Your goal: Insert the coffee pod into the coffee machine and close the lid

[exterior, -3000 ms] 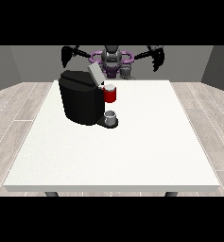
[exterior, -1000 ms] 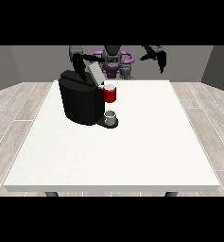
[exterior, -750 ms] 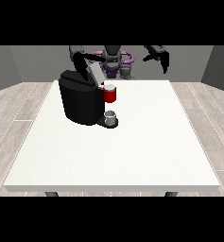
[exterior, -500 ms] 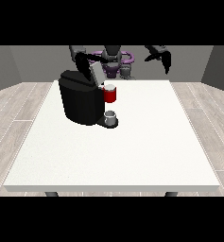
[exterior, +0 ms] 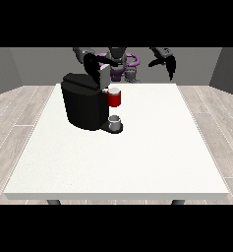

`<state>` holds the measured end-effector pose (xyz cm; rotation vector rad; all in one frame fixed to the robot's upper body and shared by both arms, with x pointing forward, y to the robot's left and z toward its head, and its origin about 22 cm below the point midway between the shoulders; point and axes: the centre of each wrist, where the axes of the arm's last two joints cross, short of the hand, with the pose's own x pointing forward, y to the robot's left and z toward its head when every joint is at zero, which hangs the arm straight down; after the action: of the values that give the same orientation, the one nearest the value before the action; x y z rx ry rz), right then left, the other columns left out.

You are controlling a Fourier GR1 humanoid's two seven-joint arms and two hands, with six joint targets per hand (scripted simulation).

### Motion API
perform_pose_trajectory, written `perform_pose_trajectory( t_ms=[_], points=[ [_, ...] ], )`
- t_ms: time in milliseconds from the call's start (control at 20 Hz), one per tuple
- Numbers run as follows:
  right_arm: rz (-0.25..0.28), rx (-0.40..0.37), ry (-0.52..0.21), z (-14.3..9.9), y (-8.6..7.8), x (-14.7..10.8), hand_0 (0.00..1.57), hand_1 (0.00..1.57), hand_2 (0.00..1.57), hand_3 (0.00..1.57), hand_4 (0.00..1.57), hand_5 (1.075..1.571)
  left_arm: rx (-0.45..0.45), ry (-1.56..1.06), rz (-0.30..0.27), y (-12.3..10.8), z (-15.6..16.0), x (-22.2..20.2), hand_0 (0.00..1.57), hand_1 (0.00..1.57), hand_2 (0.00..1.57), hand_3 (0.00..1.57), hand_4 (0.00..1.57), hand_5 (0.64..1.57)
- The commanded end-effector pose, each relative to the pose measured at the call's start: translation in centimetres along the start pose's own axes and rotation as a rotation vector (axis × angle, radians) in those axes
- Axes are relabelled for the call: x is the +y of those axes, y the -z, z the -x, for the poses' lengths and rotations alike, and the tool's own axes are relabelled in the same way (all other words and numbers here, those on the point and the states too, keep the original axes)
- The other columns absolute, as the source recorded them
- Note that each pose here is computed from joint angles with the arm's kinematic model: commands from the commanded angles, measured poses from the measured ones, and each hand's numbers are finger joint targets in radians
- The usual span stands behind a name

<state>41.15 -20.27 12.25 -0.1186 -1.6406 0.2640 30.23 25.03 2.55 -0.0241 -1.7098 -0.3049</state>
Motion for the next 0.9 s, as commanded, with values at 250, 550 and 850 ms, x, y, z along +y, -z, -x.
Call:
perform_pose_trajectory(
  t_ms=[250, 550, 850],
  points=[
    [-0.057, -0.166, -0.094, -5.5, 1.1, 2.4, 0.0, 0.0, 0.0, 0.0, 0.1, 1.571, -0.035, 0.009, 0.035, 1.3, -1.1, 0.0, 0.0, 0.0, 0.0, 0.0, 0.34, 1.571],
    [-0.009, -0.196, -0.16, -8.4, 1.3, 2.4, 0.0, 0.0, 0.0, 0.0, 0.26, 1.571, -0.092, 0.011, 0.099, 3.0, -3.0, -1.8, 0.0, 0.0, 0.0, 0.0, 0.38, 1.571],
    [0.02, -0.202, -0.16, -11.7, 1.0, 0.4, 0.0, 0.0, 0.0, 0.0, 0.1, 1.571, -0.124, -0.006, 0.14, 3.8, -3.6, -1.7, 0.0, 0.0, 0.0, 0.0, 0.4, 1.571]
  ],
)
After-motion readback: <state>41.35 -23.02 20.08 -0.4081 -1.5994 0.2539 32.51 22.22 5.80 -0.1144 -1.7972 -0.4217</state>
